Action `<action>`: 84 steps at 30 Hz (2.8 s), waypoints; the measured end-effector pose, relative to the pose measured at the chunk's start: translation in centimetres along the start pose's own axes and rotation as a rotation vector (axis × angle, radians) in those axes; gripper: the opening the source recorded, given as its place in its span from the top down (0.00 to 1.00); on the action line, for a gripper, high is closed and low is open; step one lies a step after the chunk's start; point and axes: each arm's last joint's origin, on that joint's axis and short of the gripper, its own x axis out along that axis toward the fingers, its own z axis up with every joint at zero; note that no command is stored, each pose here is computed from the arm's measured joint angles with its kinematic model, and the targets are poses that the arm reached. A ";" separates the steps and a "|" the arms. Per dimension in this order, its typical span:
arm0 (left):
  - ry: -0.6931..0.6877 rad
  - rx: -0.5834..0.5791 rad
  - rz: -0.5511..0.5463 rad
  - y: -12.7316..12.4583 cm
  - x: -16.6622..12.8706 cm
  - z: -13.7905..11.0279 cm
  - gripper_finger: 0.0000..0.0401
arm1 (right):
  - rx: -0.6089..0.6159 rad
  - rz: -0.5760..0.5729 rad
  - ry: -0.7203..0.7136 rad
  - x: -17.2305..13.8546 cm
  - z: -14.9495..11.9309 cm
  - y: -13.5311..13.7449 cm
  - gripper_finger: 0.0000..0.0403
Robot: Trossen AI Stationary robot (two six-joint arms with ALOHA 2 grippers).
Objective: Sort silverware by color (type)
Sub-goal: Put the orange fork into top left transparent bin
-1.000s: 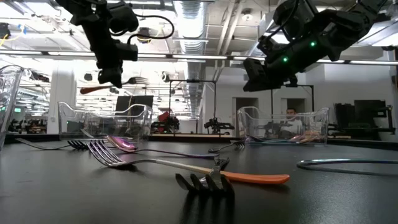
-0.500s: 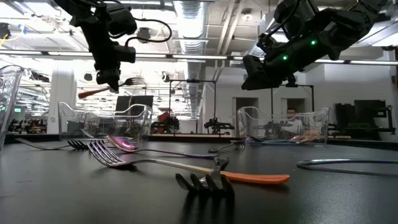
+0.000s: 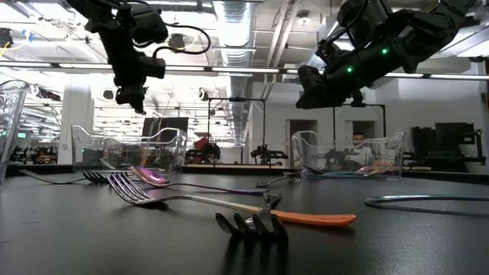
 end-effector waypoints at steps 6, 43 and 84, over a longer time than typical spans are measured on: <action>0.008 -0.060 -0.005 0.0 0.0 -0.1 0.73 | 0.019 0.000 -0.002 0.0 0.0 0.0 0.68; -0.997 -0.144 -0.862 -17.9 -6.5 -1.5 0.78 | 0.013 0.512 0.391 -7.6 1.1 23.2 0.68; -0.902 -0.151 -0.615 -18.5 -5.4 -2.8 0.78 | -0.305 0.742 0.918 -3.1 -5.6 28.1 0.70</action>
